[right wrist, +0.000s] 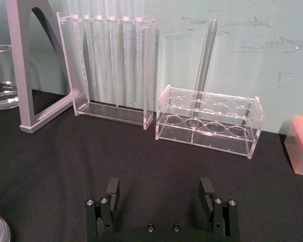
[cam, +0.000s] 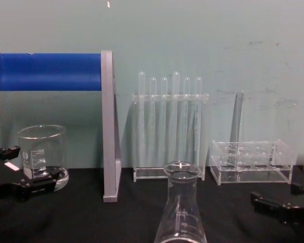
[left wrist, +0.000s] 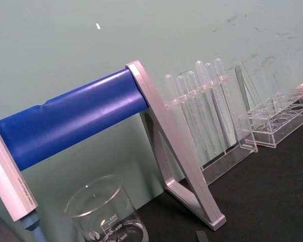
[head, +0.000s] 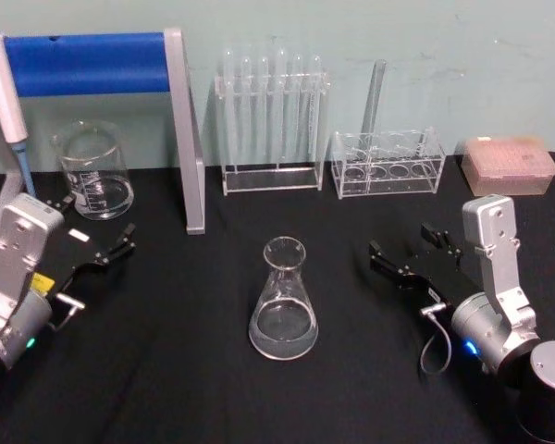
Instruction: Grasp the erlenmeyer flask with one hand, shake it three times, then place it back.
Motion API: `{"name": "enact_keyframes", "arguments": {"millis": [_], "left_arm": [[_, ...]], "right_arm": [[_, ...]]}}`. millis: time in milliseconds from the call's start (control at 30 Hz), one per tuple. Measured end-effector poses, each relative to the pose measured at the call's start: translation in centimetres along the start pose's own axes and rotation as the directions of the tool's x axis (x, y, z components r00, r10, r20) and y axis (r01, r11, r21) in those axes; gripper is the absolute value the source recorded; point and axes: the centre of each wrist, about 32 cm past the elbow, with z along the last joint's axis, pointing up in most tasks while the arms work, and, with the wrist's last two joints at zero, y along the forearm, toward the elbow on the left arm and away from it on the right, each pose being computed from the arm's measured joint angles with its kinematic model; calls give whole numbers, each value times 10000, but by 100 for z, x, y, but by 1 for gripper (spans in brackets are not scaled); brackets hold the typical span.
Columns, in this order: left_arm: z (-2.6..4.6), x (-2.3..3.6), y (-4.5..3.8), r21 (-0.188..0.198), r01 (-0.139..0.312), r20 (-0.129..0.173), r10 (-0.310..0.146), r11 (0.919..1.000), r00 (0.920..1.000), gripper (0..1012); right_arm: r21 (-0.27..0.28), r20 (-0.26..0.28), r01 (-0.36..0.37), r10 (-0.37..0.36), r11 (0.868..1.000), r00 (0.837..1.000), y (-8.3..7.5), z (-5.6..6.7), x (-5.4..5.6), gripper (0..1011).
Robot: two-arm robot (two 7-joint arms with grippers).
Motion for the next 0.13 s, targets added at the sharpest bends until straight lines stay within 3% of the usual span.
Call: {"name": "enact_keyframes", "arguments": {"millis": [133], "left_arm": [[0,0,0,1,0,0,0,10000,10000,1001]], "right_arm": [[0,0,0,0,10000,10000,0,0,0,1000]]}}
